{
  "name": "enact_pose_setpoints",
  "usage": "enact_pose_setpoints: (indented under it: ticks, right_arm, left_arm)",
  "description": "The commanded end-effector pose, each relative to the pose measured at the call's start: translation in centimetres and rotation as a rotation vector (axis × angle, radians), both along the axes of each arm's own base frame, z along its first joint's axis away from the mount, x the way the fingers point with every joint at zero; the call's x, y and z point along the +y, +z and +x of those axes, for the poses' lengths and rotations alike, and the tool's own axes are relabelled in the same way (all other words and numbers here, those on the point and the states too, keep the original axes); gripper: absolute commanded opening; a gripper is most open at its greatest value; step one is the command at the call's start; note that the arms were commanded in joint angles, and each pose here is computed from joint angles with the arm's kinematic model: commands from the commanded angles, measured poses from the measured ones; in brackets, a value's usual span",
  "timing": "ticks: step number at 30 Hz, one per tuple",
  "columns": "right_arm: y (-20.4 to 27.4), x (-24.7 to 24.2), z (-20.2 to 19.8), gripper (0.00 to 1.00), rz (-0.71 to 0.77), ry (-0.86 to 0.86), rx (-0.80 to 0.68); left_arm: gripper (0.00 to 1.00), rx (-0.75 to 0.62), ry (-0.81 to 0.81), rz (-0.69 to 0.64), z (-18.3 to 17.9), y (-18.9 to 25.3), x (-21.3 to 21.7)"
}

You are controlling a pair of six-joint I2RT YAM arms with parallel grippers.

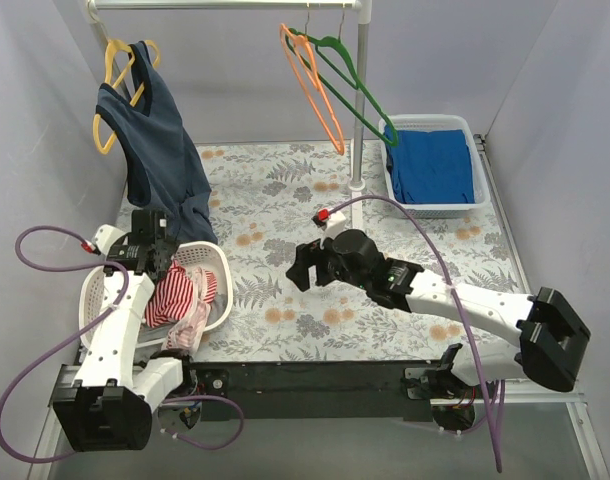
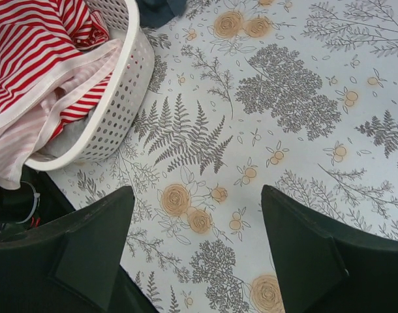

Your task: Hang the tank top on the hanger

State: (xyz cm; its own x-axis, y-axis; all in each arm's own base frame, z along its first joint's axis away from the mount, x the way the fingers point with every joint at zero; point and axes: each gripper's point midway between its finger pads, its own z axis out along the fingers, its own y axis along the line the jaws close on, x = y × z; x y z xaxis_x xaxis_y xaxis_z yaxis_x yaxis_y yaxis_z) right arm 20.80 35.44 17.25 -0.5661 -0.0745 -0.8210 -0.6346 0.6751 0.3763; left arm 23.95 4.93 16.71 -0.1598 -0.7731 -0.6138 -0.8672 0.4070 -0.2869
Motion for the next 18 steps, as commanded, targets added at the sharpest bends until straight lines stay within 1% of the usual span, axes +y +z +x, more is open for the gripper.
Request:
enact_pose_setpoints:
  ticks: [1, 3, 6, 7, 8, 9, 10, 11, 13, 16, 18]
  right_arm:
    - [0.8, -1.7, 0.1, 0.87, 0.038, -0.035, -0.023]
    - [0.9, -2.5, 0.0, 0.87, 0.046, -0.042, -0.027]
    - [0.9, -3.1, -0.2, 0.87, 0.052, -0.048, -0.029]
    - [1.2, -3.3, -0.2, 0.87, 0.060, -0.051, -0.034]
    - [1.2, -3.4, -0.2, 0.87, 0.060, -0.050, -0.034]
    - [1.2, -3.4, -0.3, 0.87, 0.062, -0.049, -0.034]
    - [1.3, -3.5, -0.4, 0.87, 0.066, -0.049, -0.037]
    - [1.4, -3.7, -0.4, 0.87, 0.066, -0.049, -0.039]
    - [2.1, -3.9, -0.4, 0.87, 0.077, -0.050, -0.049]
    - [3.1, -4.2, -0.5, 0.87, 0.081, -0.044, -0.067]
    - [4.2, -4.0, -0.4, 0.87, 0.092, -0.036, -0.083]
  left_arm:
    - [0.98, 0.037, 0.075, -0.040, -1.4, -2.3, 1.4]
    - [0.98, 0.056, 0.103, -0.069, -1.5, -3.2, 1.4]
    - [0.82, 0.049, 0.104, -0.072, -1.1, -3.8, 1.4]
    - [0.69, 0.040, 0.098, -0.074, -0.9, -4.0, 1.4]
    - [0.39, 0.038, 0.097, -0.076, -0.8, -4.0, 1.4]
    - [0.23, 0.035, 0.096, -0.077, -0.7, -4.0, 1.3]
    - [0.10, 0.034, 0.085, -0.076, -0.7, -3.8, 1.3]
    - [0.00, 0.025, 0.081, -0.076, -0.6, -3.5, 1.3]
    - [0.00, 0.013, 0.048, -0.050, -0.4, -2.5, 1.4]
    - [0.00, -0.083, 0.012, -0.009, 0.4, 1.7, 1.7]
    - [0.00, -0.179, -0.041, 0.035, 1.1, 5.9, 1.8]
